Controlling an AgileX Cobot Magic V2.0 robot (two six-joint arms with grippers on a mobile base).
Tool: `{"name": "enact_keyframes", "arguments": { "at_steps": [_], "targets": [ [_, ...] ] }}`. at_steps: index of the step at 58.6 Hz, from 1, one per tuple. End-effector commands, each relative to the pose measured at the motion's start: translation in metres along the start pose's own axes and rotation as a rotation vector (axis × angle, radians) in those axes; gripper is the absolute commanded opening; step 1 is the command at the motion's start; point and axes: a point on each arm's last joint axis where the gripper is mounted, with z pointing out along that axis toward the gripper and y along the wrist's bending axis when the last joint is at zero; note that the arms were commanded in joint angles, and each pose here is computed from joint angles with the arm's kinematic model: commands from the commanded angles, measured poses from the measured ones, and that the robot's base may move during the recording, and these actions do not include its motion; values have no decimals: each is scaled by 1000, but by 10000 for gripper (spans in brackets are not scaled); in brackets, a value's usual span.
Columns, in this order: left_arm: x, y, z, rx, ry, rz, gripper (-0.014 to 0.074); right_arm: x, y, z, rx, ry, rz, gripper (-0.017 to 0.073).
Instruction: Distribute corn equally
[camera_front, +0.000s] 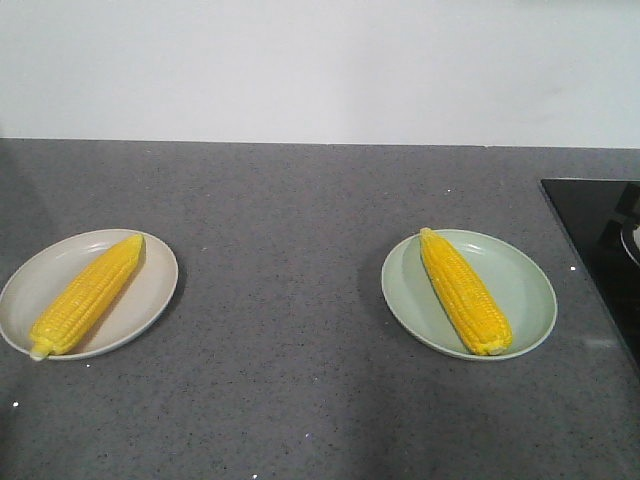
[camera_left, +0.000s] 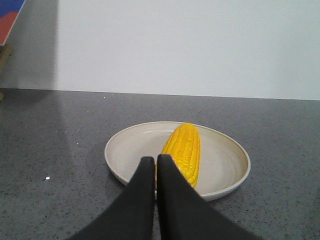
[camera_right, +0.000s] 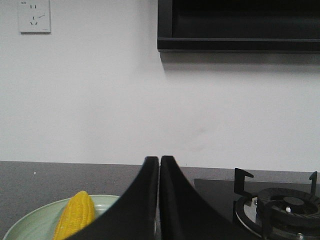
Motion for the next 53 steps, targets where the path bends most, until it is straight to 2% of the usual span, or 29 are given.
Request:
{"name": "enact_keyframes", "arguments": {
  "at_steps": [1, 53],
  "targets": [
    [-15, -2, -3, 25, -115, -10, -6, -2, 1, -1, -7, -70, -12, -2],
    [-15, -2, -3, 25, -115, -10, -6, -2, 1, -1, -7, -70, -12, -2]
  ]
}}
